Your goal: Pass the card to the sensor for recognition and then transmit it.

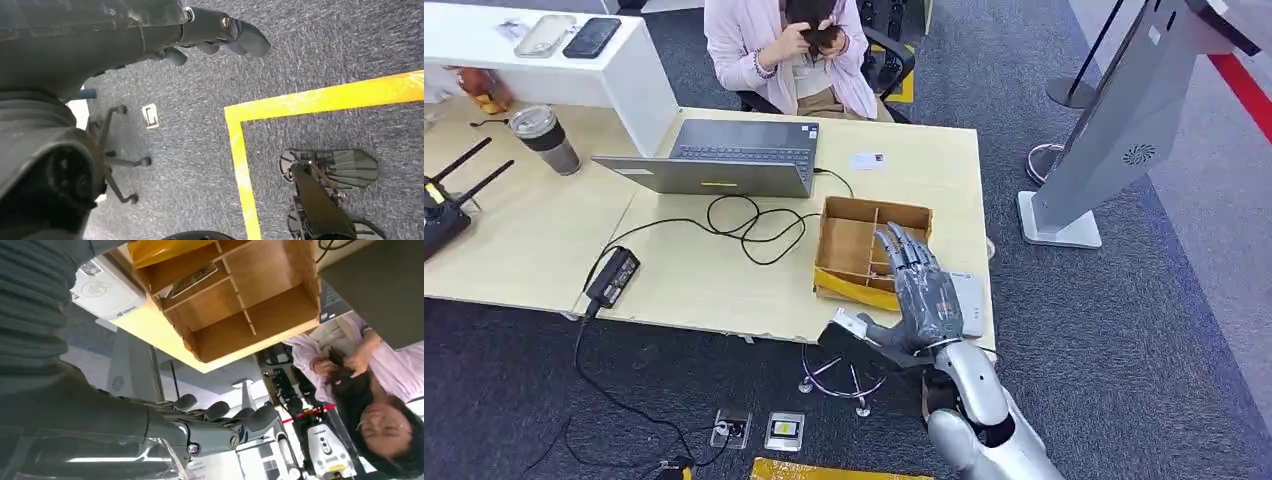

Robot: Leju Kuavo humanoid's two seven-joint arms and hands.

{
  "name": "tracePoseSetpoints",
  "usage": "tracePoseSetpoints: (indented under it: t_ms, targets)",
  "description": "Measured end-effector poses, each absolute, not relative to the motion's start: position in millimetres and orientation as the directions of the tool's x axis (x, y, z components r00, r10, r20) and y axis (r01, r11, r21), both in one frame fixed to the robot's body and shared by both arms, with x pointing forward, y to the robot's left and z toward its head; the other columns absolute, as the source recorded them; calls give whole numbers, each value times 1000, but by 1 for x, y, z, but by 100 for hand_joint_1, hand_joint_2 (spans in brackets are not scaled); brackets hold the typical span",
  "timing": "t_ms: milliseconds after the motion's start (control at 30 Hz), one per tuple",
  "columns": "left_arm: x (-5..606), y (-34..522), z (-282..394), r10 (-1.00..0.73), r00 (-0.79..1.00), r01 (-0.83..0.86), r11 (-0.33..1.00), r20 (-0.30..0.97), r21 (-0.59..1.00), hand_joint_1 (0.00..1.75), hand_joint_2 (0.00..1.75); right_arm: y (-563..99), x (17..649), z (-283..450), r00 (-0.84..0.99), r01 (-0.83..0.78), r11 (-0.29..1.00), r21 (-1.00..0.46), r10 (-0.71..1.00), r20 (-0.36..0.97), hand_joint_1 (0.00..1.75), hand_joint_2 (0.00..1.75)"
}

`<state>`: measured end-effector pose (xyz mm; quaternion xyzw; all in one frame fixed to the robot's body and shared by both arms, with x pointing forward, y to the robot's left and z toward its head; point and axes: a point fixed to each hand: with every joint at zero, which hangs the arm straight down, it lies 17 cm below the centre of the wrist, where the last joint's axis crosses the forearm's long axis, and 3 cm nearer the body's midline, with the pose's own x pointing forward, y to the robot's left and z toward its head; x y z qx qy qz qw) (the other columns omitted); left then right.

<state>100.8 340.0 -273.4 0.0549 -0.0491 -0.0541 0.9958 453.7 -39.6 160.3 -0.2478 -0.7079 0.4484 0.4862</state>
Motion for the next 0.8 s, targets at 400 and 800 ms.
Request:
tracePoseSetpoints:
  t_ms: [400,800]
  targets:
    - [101,339,-273,-132,987,121,986,92,113,0,0,-33,473,141,-389,-31,357,-934,856,340,0,175]
    - [100,339,-274,-144,985,133,984,90,115,0,0,-20,474,120,-382,-76,319,-945,866,323,0,175]
